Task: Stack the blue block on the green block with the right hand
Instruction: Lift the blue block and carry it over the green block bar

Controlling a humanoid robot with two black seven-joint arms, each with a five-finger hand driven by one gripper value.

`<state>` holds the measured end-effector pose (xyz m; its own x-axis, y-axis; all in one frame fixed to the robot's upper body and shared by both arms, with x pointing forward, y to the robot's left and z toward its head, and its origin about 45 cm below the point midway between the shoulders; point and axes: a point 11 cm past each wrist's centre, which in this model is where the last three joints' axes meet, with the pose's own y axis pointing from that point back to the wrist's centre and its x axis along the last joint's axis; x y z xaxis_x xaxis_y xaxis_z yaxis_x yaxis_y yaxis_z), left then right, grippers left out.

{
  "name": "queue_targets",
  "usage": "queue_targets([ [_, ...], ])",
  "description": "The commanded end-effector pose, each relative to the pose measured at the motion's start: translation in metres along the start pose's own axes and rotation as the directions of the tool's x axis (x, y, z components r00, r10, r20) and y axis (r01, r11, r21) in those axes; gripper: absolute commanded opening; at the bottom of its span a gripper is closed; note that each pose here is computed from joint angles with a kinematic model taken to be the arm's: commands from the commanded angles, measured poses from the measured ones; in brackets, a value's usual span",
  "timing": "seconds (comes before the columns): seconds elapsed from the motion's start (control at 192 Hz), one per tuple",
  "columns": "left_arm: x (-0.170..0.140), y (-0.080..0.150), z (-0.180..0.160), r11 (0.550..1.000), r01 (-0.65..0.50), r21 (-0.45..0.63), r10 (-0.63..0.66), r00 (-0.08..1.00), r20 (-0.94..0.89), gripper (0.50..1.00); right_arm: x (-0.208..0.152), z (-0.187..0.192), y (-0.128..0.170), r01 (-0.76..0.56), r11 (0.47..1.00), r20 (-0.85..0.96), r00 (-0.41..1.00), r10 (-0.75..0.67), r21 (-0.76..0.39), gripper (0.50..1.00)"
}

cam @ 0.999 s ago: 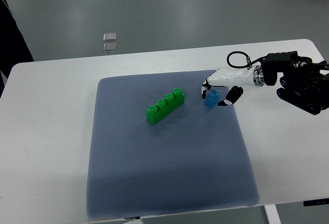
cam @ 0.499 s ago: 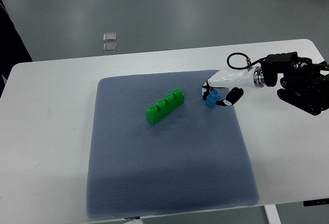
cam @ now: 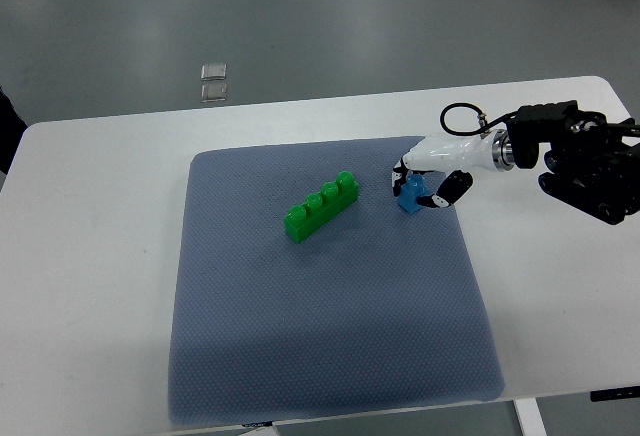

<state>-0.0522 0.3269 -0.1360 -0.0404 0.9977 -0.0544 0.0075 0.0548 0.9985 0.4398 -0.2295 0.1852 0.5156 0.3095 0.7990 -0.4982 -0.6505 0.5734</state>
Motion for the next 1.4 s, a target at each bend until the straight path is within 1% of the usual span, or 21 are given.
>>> queue_targets([
  [0.0,0.000,0.000,0.000,1.000,0.000,0.000,0.000,1.000,0.000,1.000,0.002,0.000,0.000,-0.003,1.000,-0.002,1.000,0.003,0.001,0.545],
  [0.208,0.000,0.000,0.000,1.000,0.000,0.000,0.000,1.000,0.000,1.000,0.009,0.000,0.002,-0.018,1.000,-0.004,1.000,0.018,0.011,0.537],
  [0.489,0.000,0.000,0.000,1.000,0.000,0.000,0.000,1.000,0.000,1.000,0.058,-0.018,0.001,-0.082,0.995,-0.064,0.994,0.086,0.060,0.525],
  [0.546,0.000,0.000,0.000,1.000,0.000,0.000,0.000,1.000,0.000,1.000,0.064,-0.025,-0.002,-0.089,0.993,-0.076,0.993,0.095,0.078,0.513],
  [0.624,0.000,0.000,0.000,1.000,0.000,0.000,0.000,1.000,0.000,1.000,0.073,-0.038,-0.011,-0.110,0.988,-0.100,0.988,0.121,0.111,0.513],
  [0.853,0.000,0.000,-0.001,1.000,0.000,0.001,0.000,1.000,0.000,1.000,0.080,-0.064,-0.028,-0.163,0.970,-0.146,0.971,0.190,0.181,0.513],
  [0.994,0.000,0.000,0.000,1.000,0.000,0.000,0.000,1.000,0.000,1.000,0.081,-0.070,-0.030,-0.185,0.960,-0.184,0.957,0.224,0.210,0.513],
  [1.176,0.000,0.000,-0.001,1.000,0.000,0.001,0.000,1.000,0.000,1.000,0.079,-0.073,-0.033,-0.163,0.963,-0.218,0.953,0.210,0.216,0.513],
  [1.238,0.000,0.000,-0.001,1.000,0.000,0.001,0.000,1.000,0.000,1.000,0.077,-0.079,-0.037,-0.154,0.961,-0.223,0.953,0.206,0.230,0.515],
  [1.394,0.000,0.000,0.000,1.000,0.000,0.000,0.000,1.000,0.000,1.000,0.064,-0.082,-0.043,-0.105,0.967,-0.244,0.956,0.162,0.232,0.515],
])
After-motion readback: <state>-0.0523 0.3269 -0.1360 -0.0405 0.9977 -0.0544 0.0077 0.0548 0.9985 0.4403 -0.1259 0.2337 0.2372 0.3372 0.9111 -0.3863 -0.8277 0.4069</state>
